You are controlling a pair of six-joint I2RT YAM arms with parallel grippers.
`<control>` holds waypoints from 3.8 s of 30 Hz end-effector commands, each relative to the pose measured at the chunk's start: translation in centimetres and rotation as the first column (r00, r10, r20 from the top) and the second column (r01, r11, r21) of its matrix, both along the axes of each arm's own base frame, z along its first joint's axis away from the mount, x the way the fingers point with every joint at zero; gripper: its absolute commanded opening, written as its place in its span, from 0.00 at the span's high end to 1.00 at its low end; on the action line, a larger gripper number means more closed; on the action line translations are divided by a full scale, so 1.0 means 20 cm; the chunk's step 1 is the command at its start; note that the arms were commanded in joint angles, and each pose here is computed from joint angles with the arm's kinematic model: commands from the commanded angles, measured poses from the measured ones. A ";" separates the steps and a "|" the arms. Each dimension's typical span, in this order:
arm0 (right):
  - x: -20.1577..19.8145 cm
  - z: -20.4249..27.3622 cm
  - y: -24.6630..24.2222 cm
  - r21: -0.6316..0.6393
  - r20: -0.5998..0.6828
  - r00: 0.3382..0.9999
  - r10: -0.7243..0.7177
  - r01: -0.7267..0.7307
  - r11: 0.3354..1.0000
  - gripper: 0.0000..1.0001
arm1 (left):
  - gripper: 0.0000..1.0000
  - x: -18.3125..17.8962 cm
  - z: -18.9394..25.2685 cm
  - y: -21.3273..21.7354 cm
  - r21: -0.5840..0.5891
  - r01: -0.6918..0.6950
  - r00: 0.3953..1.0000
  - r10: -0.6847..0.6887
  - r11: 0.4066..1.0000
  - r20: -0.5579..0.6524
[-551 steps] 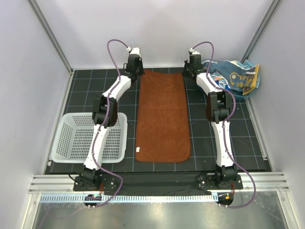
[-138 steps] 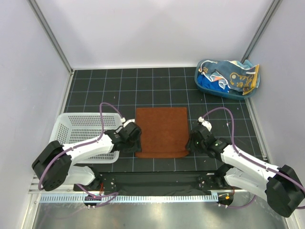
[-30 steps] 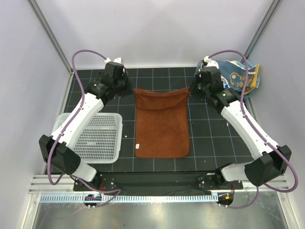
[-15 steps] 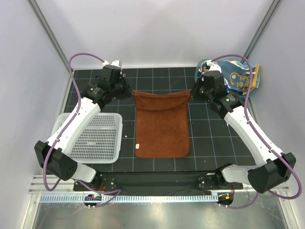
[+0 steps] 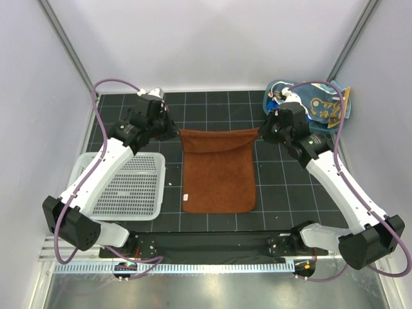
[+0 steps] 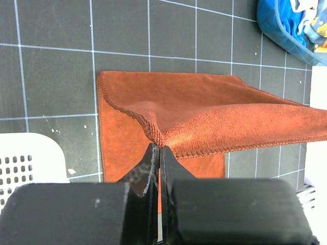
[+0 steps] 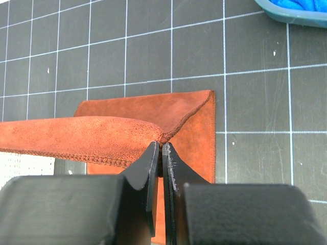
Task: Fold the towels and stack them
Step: Fold the towel
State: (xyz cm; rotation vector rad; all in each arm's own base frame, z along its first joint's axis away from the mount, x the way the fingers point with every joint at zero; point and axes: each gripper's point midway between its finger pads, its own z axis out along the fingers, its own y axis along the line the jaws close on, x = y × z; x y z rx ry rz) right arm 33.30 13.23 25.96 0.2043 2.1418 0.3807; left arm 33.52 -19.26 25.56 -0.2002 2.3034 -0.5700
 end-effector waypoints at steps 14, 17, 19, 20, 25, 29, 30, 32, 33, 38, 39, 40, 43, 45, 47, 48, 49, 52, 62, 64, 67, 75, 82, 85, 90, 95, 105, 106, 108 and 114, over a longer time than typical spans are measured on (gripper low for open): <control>-0.12 -0.06 -0.02 0.037 -0.010 1.000 0.005 -0.005 0.999 0.98 | 1.00 -0.12 -0.02 0.01 -0.028 0.011 1.000 -0.010 1.000 0.022; -0.14 -0.08 -0.01 0.048 -0.017 1.000 0.014 -0.013 0.999 0.97 | 1.00 -0.14 -0.06 0.01 -0.028 0.012 1.000 -0.012 1.000 0.011; -0.16 -0.12 -0.01 0.050 -0.034 0.999 0.021 -0.020 0.999 0.97 | 1.00 -0.15 -0.08 0.01 -0.027 0.014 1.000 -0.014 1.000 0.005; -0.16 -0.13 -0.02 0.048 -0.035 0.999 0.018 -0.017 0.999 0.98 | 1.00 -0.16 -0.09 0.01 -0.025 0.019 1.000 -0.018 1.000 0.003; -0.20 -0.20 -0.02 0.051 -0.062 0.998 0.033 -0.030 0.998 0.98 | 1.00 -0.20 -0.18 -0.01 -0.008 0.036 0.999 -0.037 0.999 -0.031; -0.24 -0.26 -0.01 0.052 -0.084 0.995 0.047 -0.043 0.998 0.98 | 1.00 -0.23 -0.24 -0.01 -0.010 0.037 0.998 -0.038 0.999 -0.048; -0.25 -0.28 -0.02 0.049 -0.097 0.994 0.046 -0.041 0.998 0.98 | 1.00 -0.23 -0.26 -0.01 -0.007 0.040 0.998 -0.040 0.999 -0.055; -0.27 -0.31 -0.02 0.046 -0.106 0.993 0.051 -0.046 0.998 0.98 | 1.00 -0.25 -0.28 -0.02 -0.004 0.048 0.997 -0.048 0.999 -0.064; -0.27 -0.32 -0.02 0.045 -0.110 0.993 0.050 -0.046 0.998 0.98 | 1.00 -0.26 -0.29 -0.03 -0.001 0.051 0.996 -0.051 0.999 -0.066; -0.31 -0.38 -0.04 0.029 -0.133 0.990 0.050 -0.047 0.998 0.98 | 1.00 -0.28 -0.31 -0.03 0.005 0.060 0.995 -0.059 0.998 -0.075; -0.31 -0.38 -0.04 0.028 -0.132 0.990 0.049 -0.045 0.999 0.98 | 1.00 -0.28 -0.31 -0.03 0.006 0.061 0.996 -0.060 0.998 -0.073; -0.31 -0.38 -0.04 0.029 -0.129 0.990 0.049 -0.045 0.999 0.98 | 1.00 -0.27 -0.30 -0.03 0.009 0.059 0.996 -0.058 0.998 -0.068; -0.29 -0.34 -0.04 0.026 -0.119 0.992 0.046 -0.043 0.999 0.98 | 1.00 -0.24 -0.24 -0.02 0.029 0.049 0.998 -0.048 0.998 -0.045; -0.27 -0.29 -0.04 0.028 -0.102 0.994 0.048 -0.045 0.999 0.98 | 1.00 -0.23 -0.19 -0.02 0.039 0.052 0.998 -0.051 0.998 -0.030; -0.27 -0.24 -0.03 0.029 -0.088 0.995 0.052 -0.050 0.998 0.98 | 1.00 -0.22 -0.17 -0.01 0.054 0.048 0.999 -0.046 0.997 -0.029; -0.27 -0.22 -0.04 0.030 -0.084 0.995 0.048 -0.046 0.998 0.98 | 1.00 -0.21 -0.14 0.00 0.054 0.043 0.999 -0.042 0.998 -0.016; -0.27 -0.22 -0.04 0.029 -0.082 0.995 0.050 -0.048 0.998 0.98 | 1.00 -0.21 -0.12 0.00 0.058 0.034 0.999 -0.034 0.998 -0.005; -0.27 -0.19 -0.04 0.032 -0.075 0.996 0.050 -0.047 0.998 0.98 | 1.00 -0.21 -0.09 0.01 0.060 0.032 0.999 -0.032 0.998 0.007; -0.36 -0.36 -0.04 0.044 -0.139 0.988 0.064 -0.059 0.997 0.97 | 1.00 -0.31 -0.29 0.03 0.052 0.047 0.997 -0.043 0.998 -0.070; -0.39 -0.43 -0.05 0.042 -0.165 0.984 0.068 -0.062 0.997 0.98 | 1.00 -0.32 -0.32 0.03 0.042 0.048 0.996 -0.045 0.998 -0.076; -0.42 -0.52 -0.05 0.047 -0.200 0.977 0.070 -0.062 0.997 0.98 | 1.00 -0.36 -0.40 0.04 0.043 0.052 0.993 -0.048 0.998 -0.106; -0.49 -0.70 -0.02 0.081 -0.274 0.957 0.098 -0.078 0.994 0.98 | 1.00 -0.41 -0.57 0.02 0.029 0.060 0.986 -0.055 0.998 -0.159; -0.55 -0.80 0.00 0.097 -0.327 0.938 0.115 -0.088 0.991 0.98 | 1.00 -0.50 -0.69 -0.03 0.046 0.094 0.974 -0.083 0.995 -0.210; -0.59 -0.85 0.01 0.100 -0.359 0.925 0.124 -0.094 0.991 0.98 | 1.00 -0.55 -0.74 -0.04 0.057 0.105 0.969 -0.089 0.993 -0.232; -0.65 -0.92 0.00 0.081 -0.425 0.897 0.121 -0.096 0.992 0.98 | 1.00 -0.60 -0.79 -0.01 0.083 0.105 0.961 -0.080 0.991 -0.265; -0.68 -0.95 0.00 0.086 -0.475 0.872 0.121 -0.091 0.992 0.98 | 1.00 -0.64 -0.84 0.00 0.099 0.110 0.953 -0.076 0.989 -0.294; -0.77 -1.00 0.00 0.084 -0.563 0.818 0.120 -0.088 0.993 0.96 | 1.00 -0.74 -0.92 0.04 0.148 0.115 0.931 -0.054 0.982 -0.362; -0.78 -1.01 0.00 0.083 -0.572 0.812 0.118 -0.086 0.993 0.96 | 1.00 -0.75 -0.93 0.04 0.150 0.122 0.927 -0.059 0.981 -0.370; -0.80 -1.02 0.01 0.088 -0.587 0.800 0.121 -0.085 0.992 0.96 | 1.00 -0.76 -0.95 0.05 0.160 0.122 0.921 -0.052 0.980 -0.386; -0.87 -1.08 0.02 0.108 -0.632 0.763 0.138 -0.090 0.990 0.88 | 0.97 -0.82 -1.02 0.05 0.161 0.134 0.898 -0.051 0.978 -0.437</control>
